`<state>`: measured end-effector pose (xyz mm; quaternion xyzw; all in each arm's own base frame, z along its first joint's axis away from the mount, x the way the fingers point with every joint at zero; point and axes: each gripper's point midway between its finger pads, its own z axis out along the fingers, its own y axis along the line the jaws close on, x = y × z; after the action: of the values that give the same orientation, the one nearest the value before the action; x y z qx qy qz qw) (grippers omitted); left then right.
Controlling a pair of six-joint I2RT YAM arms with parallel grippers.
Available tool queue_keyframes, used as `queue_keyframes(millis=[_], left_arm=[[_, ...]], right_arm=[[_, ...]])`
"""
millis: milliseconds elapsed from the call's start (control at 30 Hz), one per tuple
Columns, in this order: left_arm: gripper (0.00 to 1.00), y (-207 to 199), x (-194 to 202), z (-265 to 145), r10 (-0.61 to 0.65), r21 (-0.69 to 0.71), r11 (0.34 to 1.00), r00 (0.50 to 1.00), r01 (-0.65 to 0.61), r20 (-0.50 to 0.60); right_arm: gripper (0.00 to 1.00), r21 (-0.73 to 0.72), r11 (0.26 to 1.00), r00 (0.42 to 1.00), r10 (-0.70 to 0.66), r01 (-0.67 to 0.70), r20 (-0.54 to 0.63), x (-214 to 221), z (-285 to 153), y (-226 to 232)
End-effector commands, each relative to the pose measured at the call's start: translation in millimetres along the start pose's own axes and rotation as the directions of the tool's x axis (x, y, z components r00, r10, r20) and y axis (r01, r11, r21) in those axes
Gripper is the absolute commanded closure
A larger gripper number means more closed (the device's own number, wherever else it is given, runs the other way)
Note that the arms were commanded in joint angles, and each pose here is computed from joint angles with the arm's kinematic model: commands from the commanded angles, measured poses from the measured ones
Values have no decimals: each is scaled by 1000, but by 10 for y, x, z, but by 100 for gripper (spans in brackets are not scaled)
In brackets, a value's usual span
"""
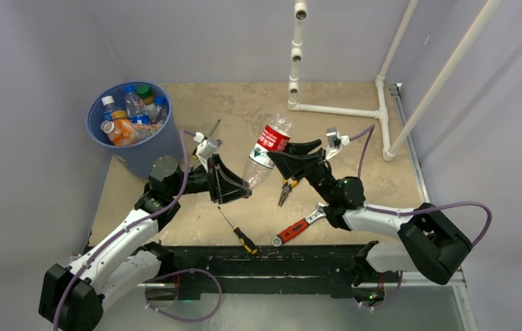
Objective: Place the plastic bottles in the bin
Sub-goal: Pick up the plastic bottle at the center of the board.
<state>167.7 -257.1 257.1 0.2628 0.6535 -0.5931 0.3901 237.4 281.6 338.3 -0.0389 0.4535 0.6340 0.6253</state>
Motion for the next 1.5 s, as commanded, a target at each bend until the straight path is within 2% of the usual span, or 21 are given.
queue_keyframes(millis=[0, 167, 233, 367, 467, 600, 700, 867, 933, 1000, 1100, 1133, 1200, 1267, 1367, 1433, 1467], left_arm=[[65, -28, -98, 11, 48, -6, 999, 999, -48, 24], [81, -11, -110, 5, 57, -23, 998, 998, -56, 26], [88, -5, -114, 3, 59, -28, 998, 998, -58, 27], [100, 10, -125, -3, 66, -42, 997, 997, -64, 30], [100, 17, -147, -4, 74, -51, 996, 997, -73, 38], [100, 21, -174, -2, 79, -56, 996, 996, -76, 51], [100, 83, -231, -29, 104, -111, 989, 991, -95, 80], [100, 324, -497, -134, 218, -315, 935, 963, -160, 156], [100, 399, -667, -146, 280, -398, 895, 948, -201, 151], [100, 420, -762, -128, 357, -460, 843, 930, -280, 88], [100, 355, -931, -51, 519, -496, 732, 854, -467, -39], [100, 296, -956, -7, 573, -486, 689, 815, -537, -88], [100, 167, -1008, 88, 690, -445, 577, 701, -685, -183], [100, 75, -1056, 149, 782, -396, 435, 557, -809, -279], [100, 80, -1107, 162, 844, -313, 225, 345, -923, -411], [100, 96, -1046, 161, 864, -186, 81, 163, -979, -477], [100, 111, -996, 159, 865, -104, 4, 55, -995, -499]], right_arm=[[59, -144, 989, 988, -6, 29, 157, -396, 101, 396], [57, -133, 990, 989, -21, 40, 147, -396, 74, 399], [53, -129, 991, 990, -29, 47, 137, -389, 57, 406], [27, -105, 991, 994, -68, 77, 89, -354, 32, 406], [11, -67, 992, 994, -99, 102, 45, -352, 15, 401], [2, -26, 989, 990, -143, 143, -4, -363, -3, 389], [1, -6, 986, 985, -168, 168, -44, -411, 8, 436], [1, 114, 934, 938, -326, 338, -115, -761, -127, 504], [1, 157, 914, 926, -360, 374, -115, -961, -233, 588], [1, 205, 892, 915, -386, 403, -119, -1164, -353, 669], [1, 235, 872, 903, -409, 429, -132, -1434, -387, 853], [1, 245, 866, 900, -411, 435, -145, -1508, -379, 907], [1, 263, 852, 890, -412, 452, -196, -1592, -353, 965], [1, 283, 840, 882, -405, 463, -240, -1662, -316, 1004], [1, 289, 826, 866, -404, 484, -296, -1735, -287, 1074], [1, 289, 818, 858, -413, 497, -306, -1825, -288, 1148], [1, 293, 813, 855, -419, 503, -306, -1879, -296, 1185]])
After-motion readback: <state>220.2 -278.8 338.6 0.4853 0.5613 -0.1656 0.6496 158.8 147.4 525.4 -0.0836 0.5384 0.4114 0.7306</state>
